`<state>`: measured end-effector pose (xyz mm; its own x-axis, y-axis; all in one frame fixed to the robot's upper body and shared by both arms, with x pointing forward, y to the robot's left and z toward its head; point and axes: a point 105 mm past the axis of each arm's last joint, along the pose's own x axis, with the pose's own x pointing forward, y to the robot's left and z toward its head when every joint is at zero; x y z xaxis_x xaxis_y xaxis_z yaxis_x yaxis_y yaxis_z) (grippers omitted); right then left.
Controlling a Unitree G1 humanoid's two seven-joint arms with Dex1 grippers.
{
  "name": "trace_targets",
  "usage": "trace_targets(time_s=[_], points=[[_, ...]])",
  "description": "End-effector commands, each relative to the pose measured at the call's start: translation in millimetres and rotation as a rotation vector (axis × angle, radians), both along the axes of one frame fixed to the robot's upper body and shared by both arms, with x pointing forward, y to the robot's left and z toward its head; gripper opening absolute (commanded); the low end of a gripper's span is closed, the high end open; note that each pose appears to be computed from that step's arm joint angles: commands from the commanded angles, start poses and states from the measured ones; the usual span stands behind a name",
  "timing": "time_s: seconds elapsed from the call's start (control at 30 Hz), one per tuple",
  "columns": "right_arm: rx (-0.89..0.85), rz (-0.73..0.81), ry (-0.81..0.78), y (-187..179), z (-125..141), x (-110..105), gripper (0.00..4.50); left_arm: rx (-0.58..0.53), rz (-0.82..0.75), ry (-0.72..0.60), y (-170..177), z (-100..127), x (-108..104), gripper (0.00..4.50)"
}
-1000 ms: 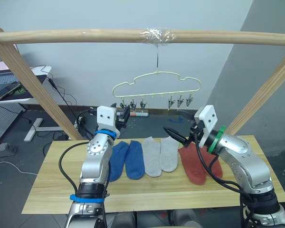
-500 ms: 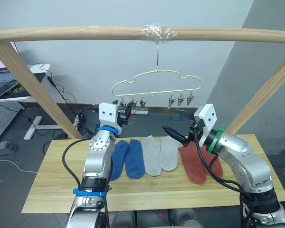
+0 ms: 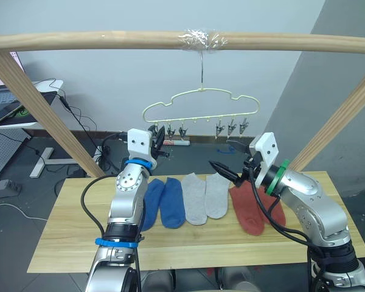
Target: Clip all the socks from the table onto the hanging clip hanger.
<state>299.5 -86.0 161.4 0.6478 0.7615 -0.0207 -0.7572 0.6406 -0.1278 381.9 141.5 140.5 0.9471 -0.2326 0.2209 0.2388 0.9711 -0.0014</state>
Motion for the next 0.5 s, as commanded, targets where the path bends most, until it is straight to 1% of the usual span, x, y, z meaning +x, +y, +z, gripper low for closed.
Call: trace_targets(time_s=[0.03,0.07,0.1,0.17,0.23,0.27,0.33,0.4,0.5], points=[[0.024,0.01,-0.054,1.0,15.8,-3.7,4.5,0.017,-0.016,-0.093,-4.2,23.3,-0.8,0.29],[0.023,0.005,-0.048,0.0,14.3,-3.8,4.5,0.018,-0.017,-0.094,-4.3,23.6,-0.8,0.11],[0.015,-0.005,-0.037,-1.4,10.9,-3.9,4.5,0.023,-0.016,-0.095,-4.1,23.5,-0.9,0.04],[-0.033,-0.051,-0.003,-8.5,-2.8,-2.5,4.5,0.039,-0.015,-0.096,-3.6,23.0,-1.2,0.03],[-0.115,-0.158,0.041,-26.4,-25.1,2.4,4.5,0.059,-0.019,-0.093,-3.6,21.9,-1.8,0.03],[-0.179,-0.25,0.091,-43.6,-44.3,5.8,4.5,0.076,-0.013,-0.087,-2.3,20.4,-2.0,0.03],[-0.26,-0.38,0.167,-72.2,-72.7,7.0,4.5,0.092,-0.002,-0.075,0.1,17.4,-2.6,0.03],[-0.3,-0.489,0.227,-95.9,-94.0,8.5,4.5,0.094,-0.006,-0.063,1.3,14.4,-4.0,0.03],[-0.296,-0.637,0.315,-124.1,-119.6,13.1,4.5,0.102,-0.028,-0.038,0.1,8.0,-7.5,0.03]])
